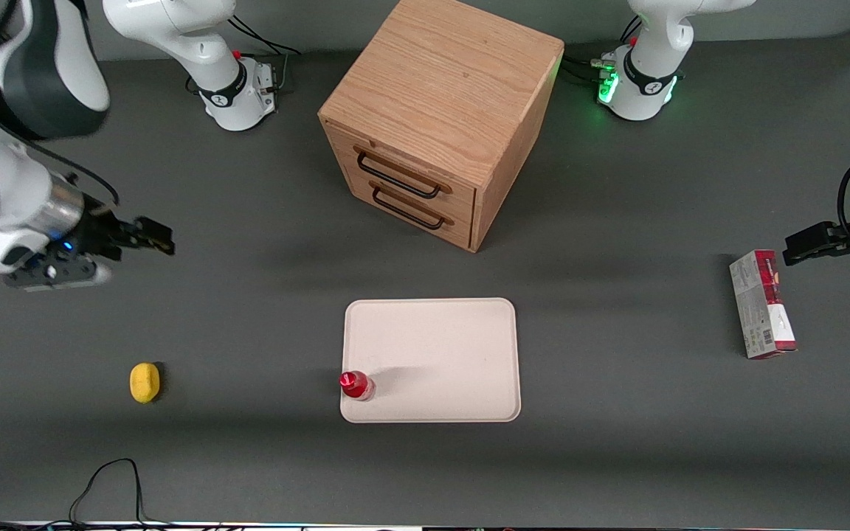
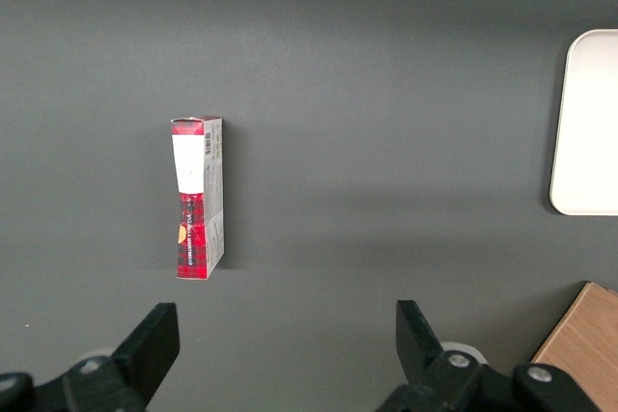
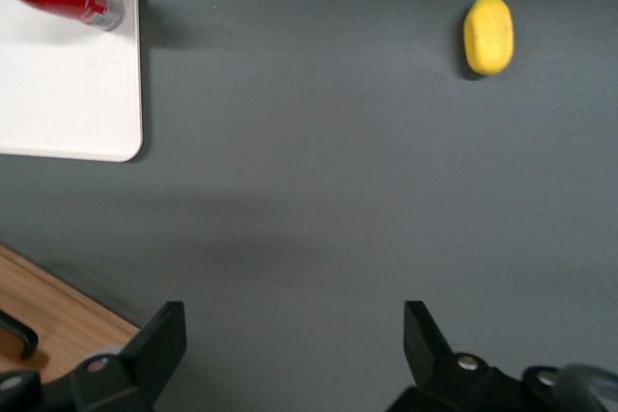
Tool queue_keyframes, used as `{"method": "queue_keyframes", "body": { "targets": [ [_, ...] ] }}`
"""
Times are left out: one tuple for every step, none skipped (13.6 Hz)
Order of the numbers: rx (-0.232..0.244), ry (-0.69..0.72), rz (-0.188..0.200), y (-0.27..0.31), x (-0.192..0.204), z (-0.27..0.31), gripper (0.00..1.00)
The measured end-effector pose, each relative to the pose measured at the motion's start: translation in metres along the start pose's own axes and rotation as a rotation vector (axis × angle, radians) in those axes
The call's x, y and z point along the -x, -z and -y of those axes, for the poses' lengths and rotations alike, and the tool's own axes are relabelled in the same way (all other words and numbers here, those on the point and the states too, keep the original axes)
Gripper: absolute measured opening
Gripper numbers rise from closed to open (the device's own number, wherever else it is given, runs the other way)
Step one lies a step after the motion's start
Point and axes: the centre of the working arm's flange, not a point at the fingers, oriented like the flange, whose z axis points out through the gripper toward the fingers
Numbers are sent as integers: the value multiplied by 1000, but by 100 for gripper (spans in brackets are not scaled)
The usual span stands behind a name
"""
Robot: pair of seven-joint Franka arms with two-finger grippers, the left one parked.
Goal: Place coke bottle on tray
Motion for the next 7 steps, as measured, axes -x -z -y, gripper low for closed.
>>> {"method": "queue_keyframes", "body": {
  "targets": [
    [-5,-1,-5,11,9,-7,100],
    [-8,-1,-10,21,15,-11,100],
    [-9,0,-10,29,17,-11,100],
    [-9,8,-3,36,19,-10,100],
    [-8,19,9,42,21,-8,100],
    [-6,25,17,46,22,-5,100],
    [-5,30,16,49,23,-3,100]
  ]
}}
